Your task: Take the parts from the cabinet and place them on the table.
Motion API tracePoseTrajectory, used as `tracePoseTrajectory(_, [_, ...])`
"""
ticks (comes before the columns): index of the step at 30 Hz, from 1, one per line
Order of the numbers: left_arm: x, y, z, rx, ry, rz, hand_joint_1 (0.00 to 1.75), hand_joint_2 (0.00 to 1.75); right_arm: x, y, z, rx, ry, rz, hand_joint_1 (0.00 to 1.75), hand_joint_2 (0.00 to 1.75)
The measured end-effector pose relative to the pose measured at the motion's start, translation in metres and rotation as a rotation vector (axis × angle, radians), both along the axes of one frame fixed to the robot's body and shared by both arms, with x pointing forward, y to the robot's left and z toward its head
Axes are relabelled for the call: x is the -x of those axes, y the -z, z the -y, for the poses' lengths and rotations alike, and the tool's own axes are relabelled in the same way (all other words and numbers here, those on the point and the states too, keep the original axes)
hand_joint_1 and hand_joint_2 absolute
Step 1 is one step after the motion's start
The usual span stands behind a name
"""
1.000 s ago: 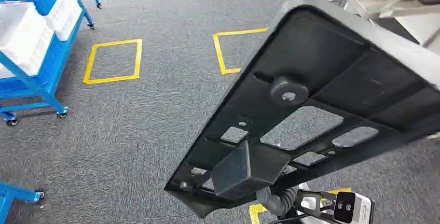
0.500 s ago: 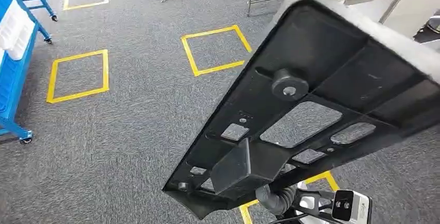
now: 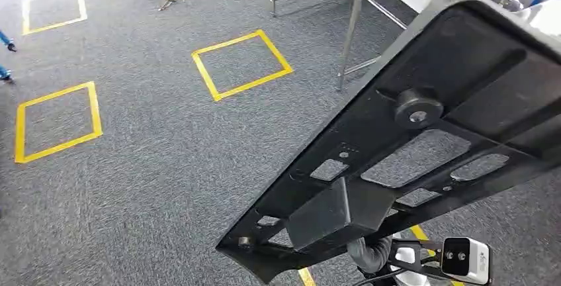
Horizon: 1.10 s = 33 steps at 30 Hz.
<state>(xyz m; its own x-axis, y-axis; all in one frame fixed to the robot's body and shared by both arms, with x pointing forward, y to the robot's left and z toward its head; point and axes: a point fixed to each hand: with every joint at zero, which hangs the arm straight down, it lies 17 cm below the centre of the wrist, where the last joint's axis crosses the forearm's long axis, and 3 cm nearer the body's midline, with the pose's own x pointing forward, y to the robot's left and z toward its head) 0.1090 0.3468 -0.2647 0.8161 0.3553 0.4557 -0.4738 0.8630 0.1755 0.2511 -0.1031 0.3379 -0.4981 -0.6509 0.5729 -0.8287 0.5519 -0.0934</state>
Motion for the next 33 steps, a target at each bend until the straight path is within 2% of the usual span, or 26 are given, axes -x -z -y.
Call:
tracePoseTrajectory(9, [0.004, -0.001, -0.008, -0.016, 0.023, 0.003, 0.00, 1.75, 0.000, 0.013, 0.012, 0.017, 0.035, -0.031, 1.75, 1.75])
tracePoseTrajectory(14, [0.007, 0.000, -0.015, -0.026, 0.029, -0.011, 0.00, 1.75, 0.012, 0.018, 0.018, 0.014, 0.067, -0.053, 1.75, 1.75])
tracePoseTrajectory(24, [0.004, 0.001, -0.006, -0.002, 0.074, -0.020, 0.00, 1.75, 0.023, 0.029, 0.016, 0.058, 0.224, -0.089, 1.75, 1.75])
tracePoseTrajectory(31, [-0.011, -0.001, 0.003, 0.017, 0.096, 0.006, 0.00, 1.75, 0.042, 0.036, -0.008, 0.124, 0.125, -0.062, 1.75, 1.75])
tracePoseTrajectory(33, [-0.013, -0.001, 0.010, 0.033, 0.112, 0.014, 0.00, 1.75, 0.031, 0.033, -0.025, 0.155, 0.074, -0.005, 1.75, 1.75])
